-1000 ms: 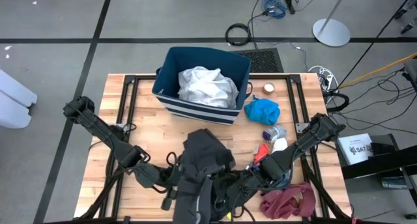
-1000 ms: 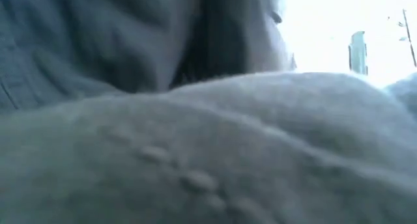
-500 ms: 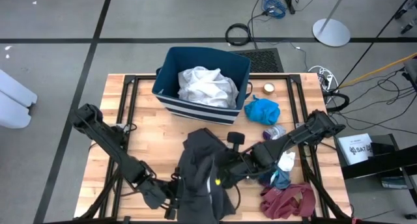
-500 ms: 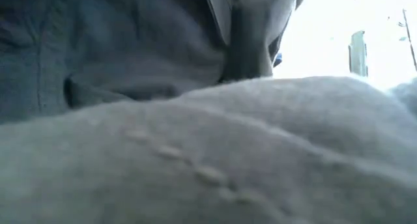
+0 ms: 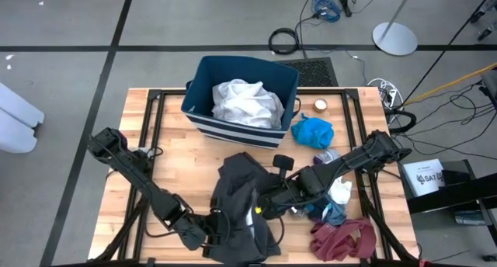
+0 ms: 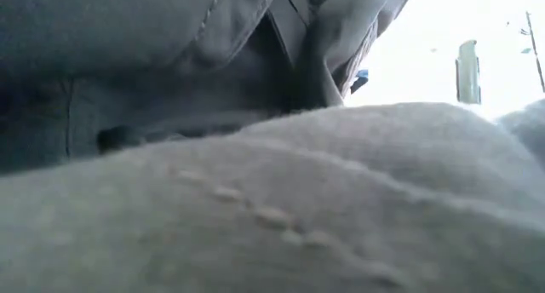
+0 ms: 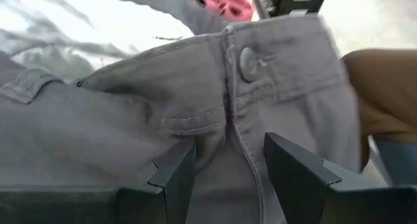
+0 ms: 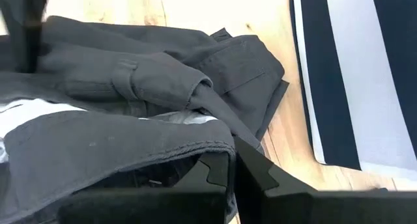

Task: Sort clothes
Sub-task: Put the black pants into the blue laundry bin

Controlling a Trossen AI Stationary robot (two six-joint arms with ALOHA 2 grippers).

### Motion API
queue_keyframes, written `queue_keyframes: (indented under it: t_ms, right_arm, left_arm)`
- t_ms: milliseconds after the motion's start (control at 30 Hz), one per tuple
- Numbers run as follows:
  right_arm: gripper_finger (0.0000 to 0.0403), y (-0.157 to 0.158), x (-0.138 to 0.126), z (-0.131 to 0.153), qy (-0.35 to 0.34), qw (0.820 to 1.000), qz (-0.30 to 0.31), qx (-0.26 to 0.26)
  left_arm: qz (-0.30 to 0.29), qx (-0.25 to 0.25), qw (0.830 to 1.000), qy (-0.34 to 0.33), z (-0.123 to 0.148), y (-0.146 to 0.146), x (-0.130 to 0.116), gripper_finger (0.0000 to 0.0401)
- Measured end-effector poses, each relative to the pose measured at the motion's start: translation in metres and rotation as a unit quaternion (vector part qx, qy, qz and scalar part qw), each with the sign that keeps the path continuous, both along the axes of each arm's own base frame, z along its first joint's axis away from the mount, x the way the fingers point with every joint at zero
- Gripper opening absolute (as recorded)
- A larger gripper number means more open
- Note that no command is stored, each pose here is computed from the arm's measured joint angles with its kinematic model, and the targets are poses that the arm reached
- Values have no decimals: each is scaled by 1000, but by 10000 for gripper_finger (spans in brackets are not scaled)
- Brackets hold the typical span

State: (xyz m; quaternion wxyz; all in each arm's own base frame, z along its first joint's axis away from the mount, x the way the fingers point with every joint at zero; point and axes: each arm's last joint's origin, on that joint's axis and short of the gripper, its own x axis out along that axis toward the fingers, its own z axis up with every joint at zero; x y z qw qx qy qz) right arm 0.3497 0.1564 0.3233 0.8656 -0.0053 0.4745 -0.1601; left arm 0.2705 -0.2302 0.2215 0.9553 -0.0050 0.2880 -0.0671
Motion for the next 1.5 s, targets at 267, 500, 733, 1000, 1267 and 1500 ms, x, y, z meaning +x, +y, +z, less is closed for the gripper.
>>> queue_keyframes:
  t_ms: [267, 500, 733, 1000, 1267, 1500]
  right_arm:
    - [0, -1, 4, 1, -18, 1000, -5, 6]
    - [0, 1, 6, 3, -30, 999, 10, 5]
    - [0, 2, 4, 2, -20, 1000, 12, 0]
    - [6, 16, -7, 0, 3, 999, 42, -12]
    - [38, 47, -14, 4, -23, 989, 143, -32]
    - [97, 65, -12, 11, -74, 971, 220, -51]
  left_arm:
    - [54, 9, 998, 28, -19, 13, 15, 189]
    - [78, 20, 996, 25, -23, 25, 25, 53]
    - [55, 48, 997, 14, -16, 23, 24, 4]
    - [41, 83, 993, -69, 42, 12, 1, 2]
    - [40, 98, 990, -93, 82, 22, -36, 1]
    - [46, 118, 988, -92, 94, 31, -53, 1]
